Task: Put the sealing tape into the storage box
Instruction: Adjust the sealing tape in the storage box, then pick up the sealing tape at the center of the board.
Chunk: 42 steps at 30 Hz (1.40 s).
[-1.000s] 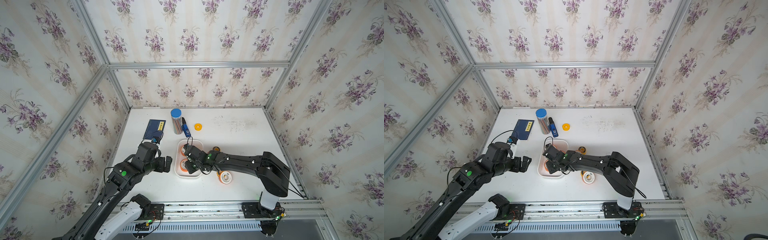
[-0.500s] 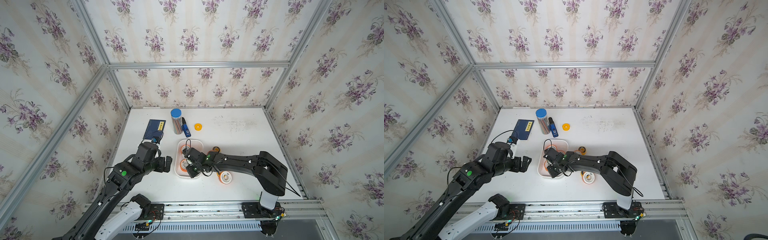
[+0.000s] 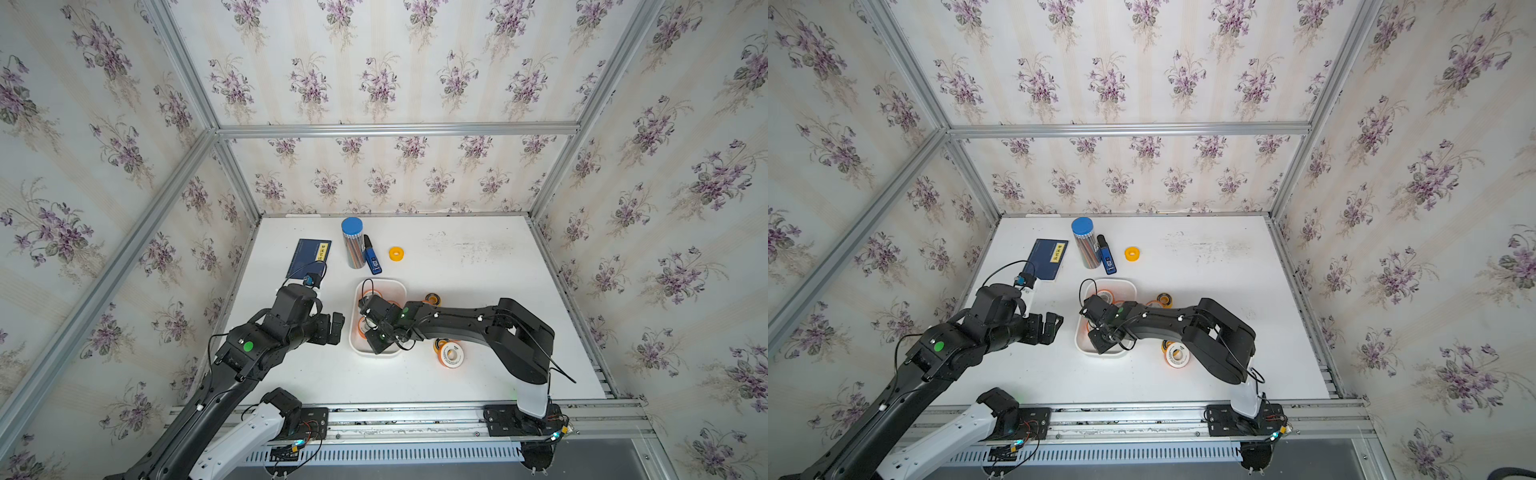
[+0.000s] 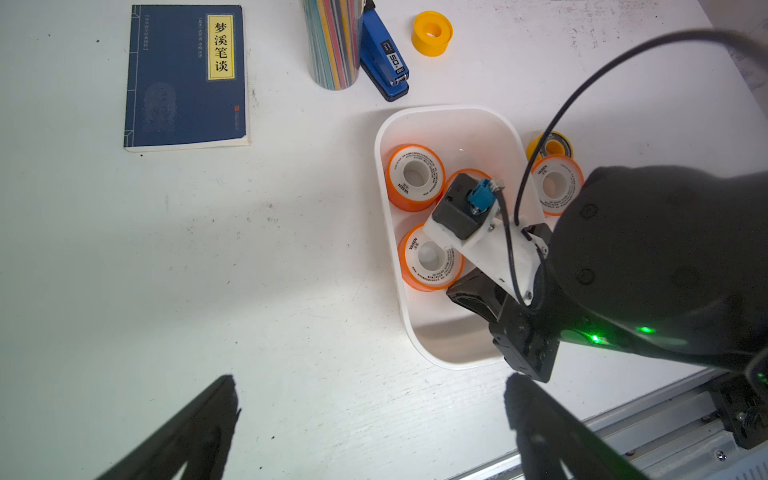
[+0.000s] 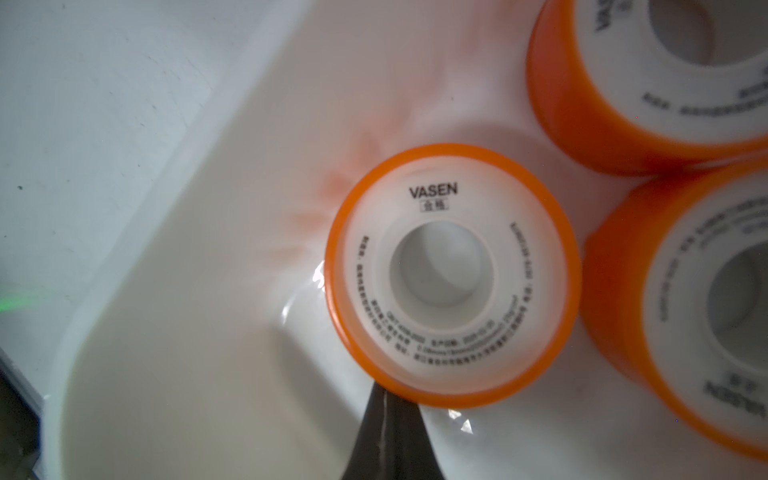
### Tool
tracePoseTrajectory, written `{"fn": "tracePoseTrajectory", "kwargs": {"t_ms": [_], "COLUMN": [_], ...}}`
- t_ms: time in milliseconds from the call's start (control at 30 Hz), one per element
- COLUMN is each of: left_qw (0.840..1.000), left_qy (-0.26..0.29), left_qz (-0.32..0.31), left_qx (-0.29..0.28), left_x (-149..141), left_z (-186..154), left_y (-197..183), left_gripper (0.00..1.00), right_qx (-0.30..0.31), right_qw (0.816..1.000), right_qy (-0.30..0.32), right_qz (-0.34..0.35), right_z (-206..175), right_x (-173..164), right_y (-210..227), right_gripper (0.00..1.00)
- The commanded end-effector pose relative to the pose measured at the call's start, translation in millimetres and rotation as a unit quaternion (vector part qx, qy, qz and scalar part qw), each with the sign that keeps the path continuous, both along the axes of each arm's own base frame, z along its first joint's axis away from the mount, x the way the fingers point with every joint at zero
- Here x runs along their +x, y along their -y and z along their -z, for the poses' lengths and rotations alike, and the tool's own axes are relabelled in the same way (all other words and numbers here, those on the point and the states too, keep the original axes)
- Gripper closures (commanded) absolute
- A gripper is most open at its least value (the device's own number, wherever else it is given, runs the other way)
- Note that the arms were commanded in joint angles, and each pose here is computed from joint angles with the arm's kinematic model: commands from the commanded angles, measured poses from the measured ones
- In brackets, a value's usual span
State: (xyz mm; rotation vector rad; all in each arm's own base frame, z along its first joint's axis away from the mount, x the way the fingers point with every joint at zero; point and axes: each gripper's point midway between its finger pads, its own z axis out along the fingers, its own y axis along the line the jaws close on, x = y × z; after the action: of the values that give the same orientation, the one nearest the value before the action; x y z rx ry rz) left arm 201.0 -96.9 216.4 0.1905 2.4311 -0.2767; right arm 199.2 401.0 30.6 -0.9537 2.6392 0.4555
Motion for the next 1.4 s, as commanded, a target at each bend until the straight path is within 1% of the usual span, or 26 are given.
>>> {"fn": "tracePoseTrajectory", "kwargs": {"t_ms": [0, 133, 233, 333, 400, 500, 600, 700, 800, 900, 1000, 1067, 1100, 1133, 1167, 1233, 1367], "left_qw": [1.000, 1.000, 1.000, 1.000, 1.000, 1.000, 1.000, 1.000, 1.000, 0.999, 0.997, 0.990, 0.988, 0.985, 0.984, 0.985, 0.981], "left_qy": [0.002, 0.003, 0.005, 0.007, 0.006, 0.004, 0.001, 0.000, -0.002, -0.009, -0.021, -0.031, -0.035, -0.043, -0.050, -0.054, -0.057], "left_qz": [-0.001, -0.001, 0.004, 0.002, 0.002, 0.002, 0.004, 0.009, 0.014, 0.026, 0.062, 0.100, 0.108, 0.117, 0.124, 0.137, 0.182], "left_qx": [-0.003, -0.003, -0.004, -0.005, -0.004, -0.004, -0.006, -0.008, -0.008, -0.016, -0.052, -0.095, -0.108, -0.116, -0.115, -0.091, -0.025], "left_x": [1, 1, 1, 1, 0, 1, 0, 1, 2, 3, 6, 10, 14, 18, 22, 31, 48], "left_z": [-1, -1, -2, -2, -2, -1, 0, 0, 1, 3, 1, -2, -2, -1, 0, 3, 13], "left_y": [0, 1, 1, 1, 1, 1, 2, 4, 7, 14, 36, 61, 70, 80, 88, 104, 143], "left_gripper": [0.00, 0.00, 0.00, 0.00, 0.00, 0.00, 0.00, 0.00, 0.00, 0.00, 0.00, 0.00, 0.00, 0.00, 0.00, 0.00, 0.00], "right_qx": [0.002, 0.021, 0.036, 0.070, 0.100, 0.137, 0.159, 0.187, 0.211, 0.217, 0.200, 0.184, 0.178, 0.173, 0.170, 0.168, 0.182], "right_qw": [1.000, 1.000, 0.999, 0.995, 0.992, 0.983, 0.972, 0.954, 0.930, 0.900, 0.870, 0.852, 0.842, 0.831, 0.823, 0.809, 0.799], "right_qy": [0.016, 0.008, 0.029, 0.065, 0.082, 0.118, 0.161, 0.182, 0.190, 0.205, 0.227, 0.245, 0.251, 0.257, 0.260, 0.262, 0.275], "right_qz": [0.013, 0.001, -0.002, -0.004, -0.002, 0.017, 0.070, 0.148, 0.231, 0.317, 0.389, 0.425, 0.443, 0.461, 0.475, 0.499, 0.503], "right_z": [-4, -10, -26, -58, -81, -112, -135, -148, -152, -144, -128, -116, -111, -105, -99, -93, -96], "right_x": [9, 4, 8, 12, 13, 20, 37, 56, 73, 82, 81, 76, 73, 71, 68, 62, 56], "right_y": [-3, -10, -10, -7, -3, 15, 52, 106, 169, 231, 280, 302, 312, 321, 327, 338, 344], "right_gripper": [1.00, 0.98, 0.89, 0.79, 0.75, 0.69, 0.64, 0.60, 0.55, 0.51, 0.46, 0.42, 0.38, 0.35, 0.34, 0.28, 0.25]}}
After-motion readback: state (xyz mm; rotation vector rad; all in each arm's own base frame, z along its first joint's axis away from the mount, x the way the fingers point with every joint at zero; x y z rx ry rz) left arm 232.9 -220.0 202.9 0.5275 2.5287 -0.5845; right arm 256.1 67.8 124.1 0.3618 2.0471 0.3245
